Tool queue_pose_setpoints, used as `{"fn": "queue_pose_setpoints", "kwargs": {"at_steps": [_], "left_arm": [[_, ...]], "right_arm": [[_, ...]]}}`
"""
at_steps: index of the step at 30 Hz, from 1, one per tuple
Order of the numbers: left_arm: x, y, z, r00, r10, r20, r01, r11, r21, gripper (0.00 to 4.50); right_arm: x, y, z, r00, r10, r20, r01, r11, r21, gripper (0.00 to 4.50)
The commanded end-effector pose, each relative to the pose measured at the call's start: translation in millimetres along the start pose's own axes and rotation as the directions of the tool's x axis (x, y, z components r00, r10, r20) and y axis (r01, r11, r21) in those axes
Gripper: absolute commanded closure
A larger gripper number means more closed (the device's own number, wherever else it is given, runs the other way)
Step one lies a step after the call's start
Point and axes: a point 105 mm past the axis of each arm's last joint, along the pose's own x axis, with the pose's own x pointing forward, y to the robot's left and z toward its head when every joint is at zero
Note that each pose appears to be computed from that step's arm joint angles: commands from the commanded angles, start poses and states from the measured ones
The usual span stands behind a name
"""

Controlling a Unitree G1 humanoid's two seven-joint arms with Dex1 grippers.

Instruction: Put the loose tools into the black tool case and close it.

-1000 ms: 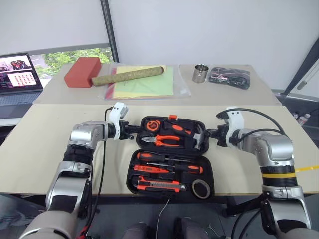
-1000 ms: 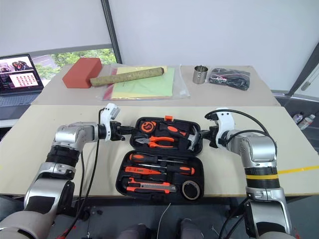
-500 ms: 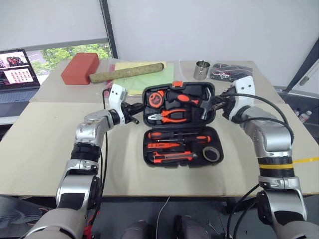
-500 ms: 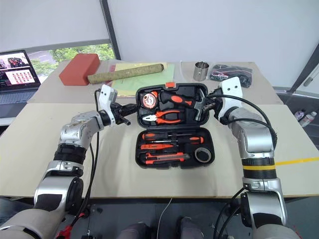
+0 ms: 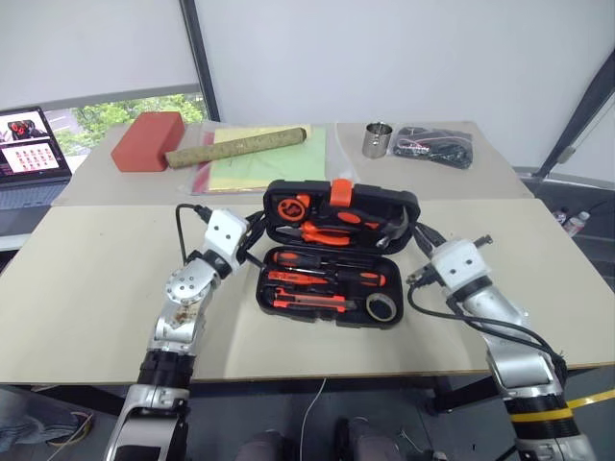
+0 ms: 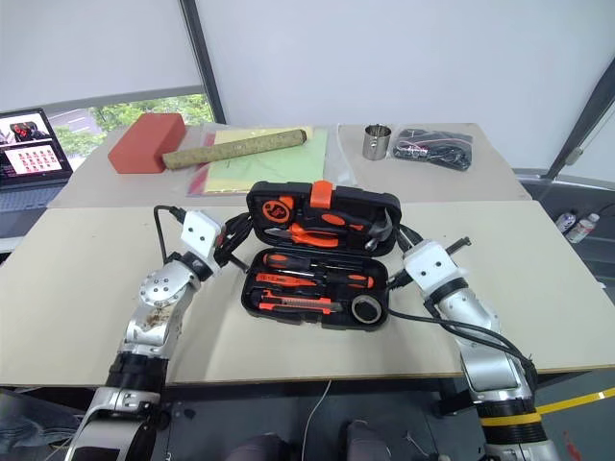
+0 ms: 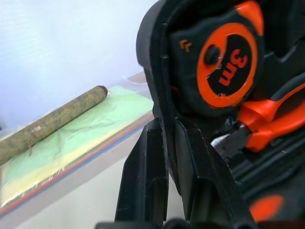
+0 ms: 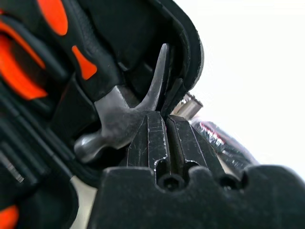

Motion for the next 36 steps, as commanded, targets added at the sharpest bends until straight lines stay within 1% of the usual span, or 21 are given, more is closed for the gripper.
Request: {"fn": "queue_pose_setpoints", "kwargs": {"at_steps": [1, 4, 5, 6, 8, 9, 10, 11, 12, 14, 16, 18, 19, 20, 23, 25, 26, 28, 32, 35, 36], "left_arm": [[-22.8, 39.9, 8.5, 0.989, 0.149, -0.012, -0.149, 0.989, 0.008, 3.43], [-36.6, 45.4, 10.5, 0.989, 0.144, -0.036, -0.144, 0.99, -0.006, 2.29], [-45.0, 50.8, 10.0, 0.989, 0.138, -0.062, -0.14, 0.99, -0.032, 1.99], [-53.2, 55.7, 9.1, 0.987, 0.133, -0.089, -0.138, 0.989, -0.059, 1.59], [-71.8, 57.2, 0.9, 0.983, 0.059, -0.173, -0.091, 0.979, -0.184, 1.03], [-82.8, 51.5, -7.2, 0.971, -0.024, -0.236, -0.041, 0.962, -0.269, 0.67], [-92.9, 45.7, -11.2, 0.957, -0.105, -0.272, 0.009, 0.943, -0.333, 0.29], [-101.4, 42.7, -12.2, 0.943, -0.165, -0.288, 0.051, 0.93, -0.365, 0.04], [-110.5, 40.5, -15.8, 0.916, -0.239, -0.322, 0.098, 0.912, -0.397, 0.04], [-115.2, 47.4, -20.5, 0.88, -0.302, -0.367, 0.131, 0.896, -0.425, 0.04], [-110.6, 52.8, -21.5, 0.838, -0.38, -0.392, 0.17, 0.864, -0.474, 0.04], [-110.6, 45.1, -12.4, 0.764, -0.529, -0.369, 0.281, 0.788, -0.548, 0.04], [-107.4, 45.0, -8.7, 0.74, -0.568, -0.361, 0.336, 0.776, -0.533, 0.01], [-97.7, 50.7, -11.2, 0.738, -0.559, -0.379, 0.354, 0.798, -0.487, 0.0], [-62.5, 66.5, -18.5, 0.762, -0.496, -0.417, 0.38, 0.863, -0.332, 0.0], [-33.2, 73.7, -21.2, 0.792, -0.434, -0.429, 0.371, 0.901, -0.227, 0.54], [-21.4, 74.3, -21.3, 0.801, -0.419, -0.428, 0.376, 0.908, -0.186, 0.78], [2.7, 69.7, -18.1, 0.809, -0.417, -0.413, 0.409, 0.905, -0.113, 1.79], [42.7, 54.1, -15.5, 0.822, -0.388, -0.417, 0.442, 0.896, 0.036, 3.34], [55.9, 35.8, -19.7, 0.797, -0.418, -0.436, 0.494, 0.866, 0.075, 4.46], [55.8, 22.2, -22.8, 0.756, -0.478, -0.447, 0.565, 0.822, 0.075, 4.46]], "right_arm": [[-15.1, -6.8, 27.4, 0.995, 0.019, 0.093, -0.01, 0.996, -0.088, 3.01], [-32.2, -5.7, 35.2, 0.995, 0.051, 0.087, -0.044, 0.995, -0.09, 1.9], [-42.4, -7.7, 37.5, 0.995, 0.07, 0.072, -0.063, 0.994, -0.09, 1.62], [-51.3, -10.1, 38.5, 0.995, 0.083, 0.051, -0.078, 0.993, -0.085, 1.22], [-68.8, -11.5, 32.7, 0.992, 0.125, -0.027, -0.125, 0.992, -0.004, 0.69], [-78.0, -7.1, 26.2, 0.982, 0.169, -0.081, -0.162, 0.984, 0.078, 0.27], [-87.3, 0.9, 19.6, 0.964, 0.23, -0.13, -0.206, 0.963, 0.176, 0.01], [-96.1, 10.4, 15.1, 0.94, 0.298, -0.165, -0.247, 0.93, 0.27, 0.0], [-104.9, 20.7, 14.2, 0.914, 0.367, -0.173, -0.288, 0.887, 0.362, 0.0], [-115.9, 38.8, 16.8, 0.863, 0.481, -0.156, -0.351, 0.793, 0.498, 0.0], [-119.3, 54.1, 20.9, 0.816, 0.564, -0.128, -0.404, 0.714, 0.572, 0.0], [-118.0, 63.5, 22.1, 0.786, 0.607, -0.118, -0.434, 0.677, 0.595, 0.0], [-114.5, 66.0, 21.4, 0.782, 0.612, -0.119, -0.438, 0.675, 0.594, 0.25], [-109.1, 67.8, 20.9, 0.782, 0.612, -0.116, -0.437, 0.672, 0.598, 0.5], [-98.6, 75.9, 24.3, 0.757, 0.647, -0.085, -0.477, 0.637, 0.606, 1.37], [-94.5, 84.9, 24.2, 0.716, 0.693, -0.078, -0.526, 0.61, 0.593, 2.18], [-92.5, 88.5, 23.9, 0.701, 0.71, -0.076, -0.545, 0.601, 0.585, 2.47], [-87.1, 95.6, 24.1, 0.67, 0.739, -0.063, -0.581, 0.576, 0.575, 3.24], [-75.1, 105.8, 23.1, 0.626, 0.779, -0.037, -0.631, 0.534, 0.562, 4.5], [-68.4, 110.7, 18.8, 0.604, 0.796, -0.043, -0.649, 0.522, 0.553, 4.5], [-62.1, 109.3, 13.6, 0.62, 0.782, -0.067, -0.632, 0.548, 0.547, 4.5]]}}
